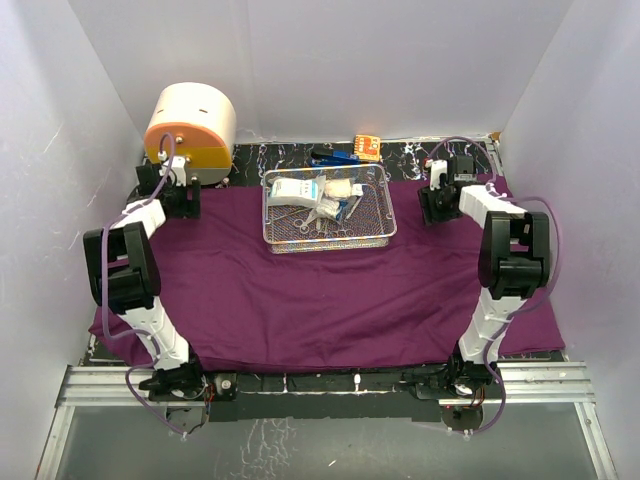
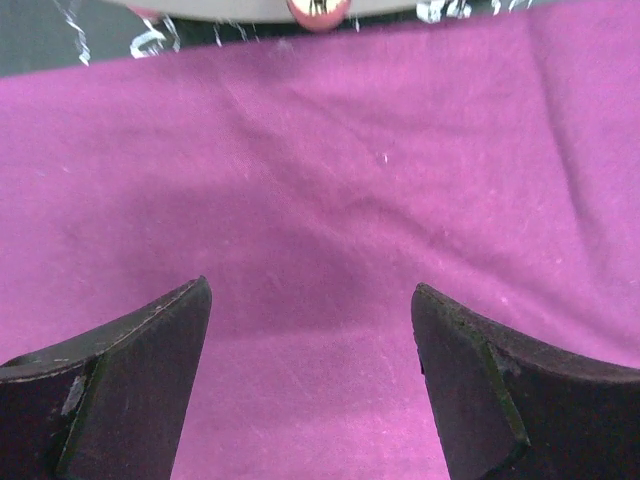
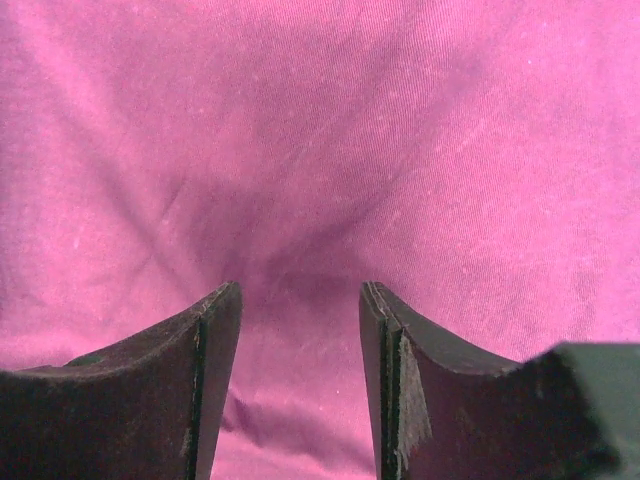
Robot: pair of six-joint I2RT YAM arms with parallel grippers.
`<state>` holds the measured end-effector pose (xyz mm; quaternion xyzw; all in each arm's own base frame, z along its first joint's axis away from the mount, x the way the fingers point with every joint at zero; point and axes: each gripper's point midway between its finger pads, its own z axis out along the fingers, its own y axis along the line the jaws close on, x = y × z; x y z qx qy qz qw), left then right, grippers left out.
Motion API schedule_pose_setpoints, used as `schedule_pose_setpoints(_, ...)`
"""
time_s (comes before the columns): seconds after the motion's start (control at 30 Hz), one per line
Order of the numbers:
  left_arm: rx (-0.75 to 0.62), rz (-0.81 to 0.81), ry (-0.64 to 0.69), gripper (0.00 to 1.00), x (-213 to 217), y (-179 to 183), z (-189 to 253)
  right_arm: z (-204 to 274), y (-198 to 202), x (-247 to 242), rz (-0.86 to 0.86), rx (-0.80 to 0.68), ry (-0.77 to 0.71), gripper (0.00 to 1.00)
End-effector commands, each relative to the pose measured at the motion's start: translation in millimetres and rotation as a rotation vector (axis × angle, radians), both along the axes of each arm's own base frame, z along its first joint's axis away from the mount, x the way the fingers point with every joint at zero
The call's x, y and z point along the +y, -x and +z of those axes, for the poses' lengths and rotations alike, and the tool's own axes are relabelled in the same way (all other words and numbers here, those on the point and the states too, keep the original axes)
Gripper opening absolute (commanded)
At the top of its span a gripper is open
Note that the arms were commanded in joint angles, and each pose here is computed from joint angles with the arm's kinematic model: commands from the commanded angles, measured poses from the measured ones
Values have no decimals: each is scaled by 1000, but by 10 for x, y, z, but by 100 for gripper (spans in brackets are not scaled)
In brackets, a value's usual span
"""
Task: Open and lay out the surgical kit
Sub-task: Smooth out the surgical kit at the center of the board.
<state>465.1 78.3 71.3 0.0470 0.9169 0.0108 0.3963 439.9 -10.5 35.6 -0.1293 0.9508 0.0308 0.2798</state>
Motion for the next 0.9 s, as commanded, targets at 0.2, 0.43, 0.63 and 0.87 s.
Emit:
schedule_pose_setpoints(0.2,177,-38,-6,78,-4,292,-583,354,22,26,14,-94,1,50)
schedule_pose_setpoints(0.43,256,-25,-83,73,126,466,-862,307,44,8,8,-83,10,51)
schedule_pose_setpoints(0.63,237,-22,-173,66,276,404,-977,216,74,-2,6,-69,15,51)
schedule_pose_setpoints(0.87,242,-21,-191,59,334,288,-1188,139,104,-22,1,-50,23,51)
